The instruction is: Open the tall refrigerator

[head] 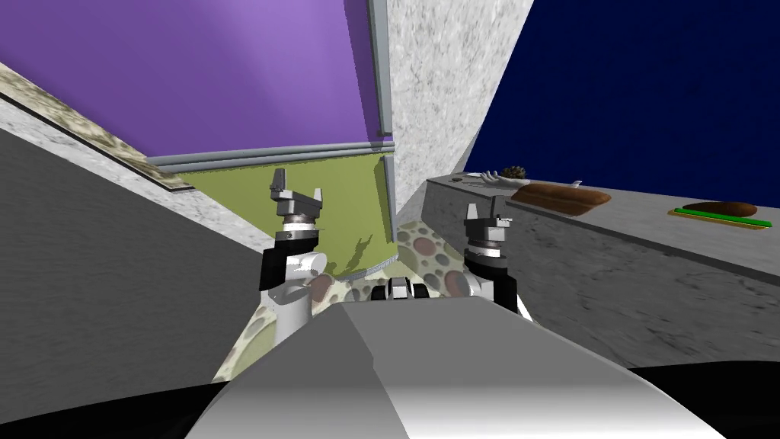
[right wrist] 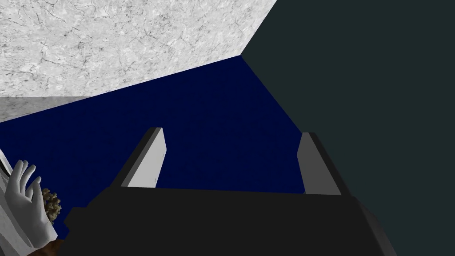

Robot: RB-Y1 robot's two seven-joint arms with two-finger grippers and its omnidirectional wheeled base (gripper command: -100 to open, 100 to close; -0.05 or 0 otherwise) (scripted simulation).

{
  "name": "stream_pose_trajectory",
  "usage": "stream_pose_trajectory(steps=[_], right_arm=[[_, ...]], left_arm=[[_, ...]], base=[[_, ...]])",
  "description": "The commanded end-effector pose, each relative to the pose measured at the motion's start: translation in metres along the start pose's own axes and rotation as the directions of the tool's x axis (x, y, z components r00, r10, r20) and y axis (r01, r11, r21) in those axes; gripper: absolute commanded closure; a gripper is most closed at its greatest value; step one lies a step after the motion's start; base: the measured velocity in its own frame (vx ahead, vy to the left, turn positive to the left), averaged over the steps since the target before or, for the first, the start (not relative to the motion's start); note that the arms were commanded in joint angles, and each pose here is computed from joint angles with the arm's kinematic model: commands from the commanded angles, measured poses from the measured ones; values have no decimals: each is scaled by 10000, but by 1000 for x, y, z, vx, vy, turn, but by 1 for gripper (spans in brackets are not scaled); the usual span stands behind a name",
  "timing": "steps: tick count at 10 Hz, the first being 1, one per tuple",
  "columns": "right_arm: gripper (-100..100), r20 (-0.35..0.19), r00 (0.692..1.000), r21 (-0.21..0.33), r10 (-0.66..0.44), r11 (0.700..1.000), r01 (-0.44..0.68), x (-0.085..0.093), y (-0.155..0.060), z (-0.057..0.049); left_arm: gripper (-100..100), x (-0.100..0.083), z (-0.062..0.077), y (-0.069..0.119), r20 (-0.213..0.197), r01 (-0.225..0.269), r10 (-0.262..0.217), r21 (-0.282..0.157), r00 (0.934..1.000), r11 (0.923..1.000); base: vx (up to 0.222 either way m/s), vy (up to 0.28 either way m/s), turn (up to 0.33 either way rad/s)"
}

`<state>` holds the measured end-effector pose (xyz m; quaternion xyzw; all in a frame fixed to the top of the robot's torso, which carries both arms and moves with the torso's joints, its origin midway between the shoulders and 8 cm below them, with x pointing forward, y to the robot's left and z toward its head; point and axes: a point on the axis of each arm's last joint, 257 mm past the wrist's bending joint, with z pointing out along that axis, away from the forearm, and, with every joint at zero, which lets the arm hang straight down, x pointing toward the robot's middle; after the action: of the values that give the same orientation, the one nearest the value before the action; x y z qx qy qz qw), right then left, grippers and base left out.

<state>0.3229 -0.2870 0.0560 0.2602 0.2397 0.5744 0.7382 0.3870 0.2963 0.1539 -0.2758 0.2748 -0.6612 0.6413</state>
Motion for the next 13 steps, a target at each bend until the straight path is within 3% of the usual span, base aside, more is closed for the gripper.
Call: stream_pose_trajectory(steps=[1,3,4,5,8,10,11,13], right_arm=[[0,0,10000,1,-1,10000,1,0,0,0],[0,0,10000,1,-1,10000,1,0,0,0],[0,1,10000,1,-1,10000,1,0,0,0],[0,0,10000,-1,0,10000,0,0,0,0],[0,0,10000,1,-1,10000,1,0,0,0],[0,0,10000,0,0,10000,0,0,0,0],[0,1,10000,1,0,10000,0,0,0,0],[0,0,10000,0,-1,10000,1,0,0,0]], left_arm=[[-100,-5,10,-4,81,138,-138,-52,9999,9999],[-100,-13,25,-19,184,391,-394,132,9991,9991],[-100,-13,26,-15,198,402,-401,-31,9990,9992],[-100,-16,33,-25,229,545,-548,128,9982,9984],[-100,-20,40,-27,290,703,-702,-17,9971,9975],[-100,-26,53,-43,330,1031,-1037,187,9941,9945],[-100,-26,53,-38,354,1038,-1037,-12,9940,9946],[-100,-29,59,-44,377,1221,-1220,-13,9918,9925]], base=[[97,-125,83],[118,-168,222],[112,-150,89],[135,-144,157],[82,-132,117],[122,-185,199],[110,-174,122],[81,-140,124]])
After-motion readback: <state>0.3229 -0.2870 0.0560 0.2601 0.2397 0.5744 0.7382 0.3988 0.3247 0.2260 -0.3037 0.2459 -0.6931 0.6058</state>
